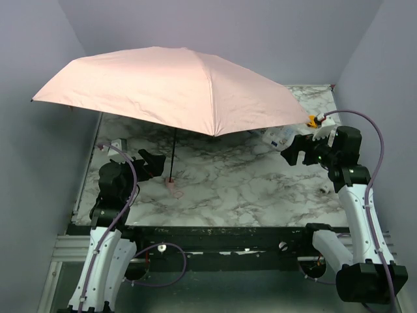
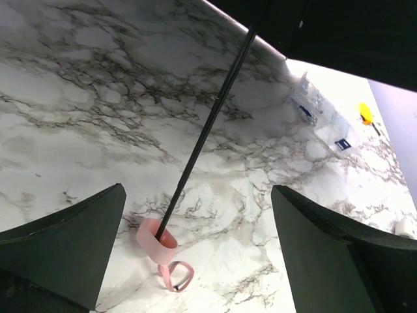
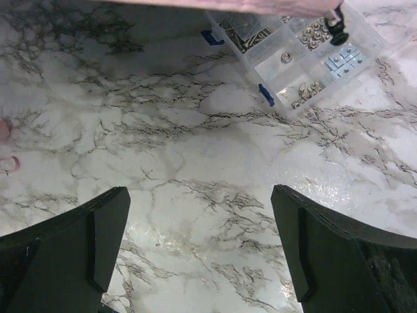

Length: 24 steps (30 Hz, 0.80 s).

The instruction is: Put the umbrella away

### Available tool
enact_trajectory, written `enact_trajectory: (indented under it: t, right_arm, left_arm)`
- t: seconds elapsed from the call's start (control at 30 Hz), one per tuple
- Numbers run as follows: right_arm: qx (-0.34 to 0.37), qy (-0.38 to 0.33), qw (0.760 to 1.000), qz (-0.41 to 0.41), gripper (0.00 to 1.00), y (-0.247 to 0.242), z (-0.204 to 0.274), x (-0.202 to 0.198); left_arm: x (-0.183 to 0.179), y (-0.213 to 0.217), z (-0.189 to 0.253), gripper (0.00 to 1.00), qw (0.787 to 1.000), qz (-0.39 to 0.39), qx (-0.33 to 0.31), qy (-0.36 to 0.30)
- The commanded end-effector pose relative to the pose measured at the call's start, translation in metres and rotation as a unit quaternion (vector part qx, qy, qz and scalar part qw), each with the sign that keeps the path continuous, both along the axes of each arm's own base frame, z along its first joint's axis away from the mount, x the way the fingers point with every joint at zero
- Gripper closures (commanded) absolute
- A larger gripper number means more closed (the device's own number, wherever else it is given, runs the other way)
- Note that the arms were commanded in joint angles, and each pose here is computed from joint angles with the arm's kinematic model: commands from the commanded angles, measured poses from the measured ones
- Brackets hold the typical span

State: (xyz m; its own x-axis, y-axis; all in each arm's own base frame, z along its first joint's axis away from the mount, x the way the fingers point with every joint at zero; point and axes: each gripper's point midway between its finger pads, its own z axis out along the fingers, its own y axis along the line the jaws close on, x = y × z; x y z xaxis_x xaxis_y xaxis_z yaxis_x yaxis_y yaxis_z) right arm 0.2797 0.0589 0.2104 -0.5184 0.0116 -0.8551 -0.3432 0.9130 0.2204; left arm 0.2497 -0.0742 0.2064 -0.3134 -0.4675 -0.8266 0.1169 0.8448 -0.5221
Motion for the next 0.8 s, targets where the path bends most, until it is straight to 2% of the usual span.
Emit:
enact_trajectory:
  t: [0.0,0.07,0.13,0.23,0.33,0.43,0.6,0.77]
  right_arm:
    - [0.024,-0.014,0.999,0.033,0.00,0.012,0.008,0.000]
    - [0.032,-0.017,0.997,0.072,0.00,0.023,0.008,-0.005]
    - [0.040,-0.026,0.988,0.144,0.00,0.039,0.006,-0.017]
    - [0.044,-0.054,0.958,0.280,0.00,0.062,0.003,-0.042]
    - [0.049,-0.066,0.928,0.364,0.00,0.074,-0.006,-0.067]
    - [0.054,-0.073,0.914,0.396,0.00,0.078,-0.011,-0.077]
    - [0.077,-0.084,0.905,0.409,0.00,0.083,-0.019,-0.078]
    - [0.079,-0.080,0.905,0.411,0.00,0.083,-0.026,-0.081]
  left_arm:
    - [0.005,-0.016,0.017,0.02,0.999,-0.052,-0.002,-0.004]
    - [0.011,-0.018,0.015,0.01,0.998,-0.059,-0.001,0.008]
    - [0.018,-0.023,0.014,0.01,0.997,-0.072,-0.002,0.018]
    - [0.028,-0.032,0.015,0.02,0.995,-0.099,-0.007,0.025]
    - [0.040,-0.038,0.009,0.01,0.992,-0.118,-0.032,0.041]
    - [0.058,-0.042,0.008,0.01,0.988,-0.132,-0.063,0.043]
    - [0.097,-0.044,0.005,0.02,0.986,-0.147,-0.054,0.058]
    - [0.131,-0.061,0.005,0.14,0.974,-0.212,-0.068,0.048]
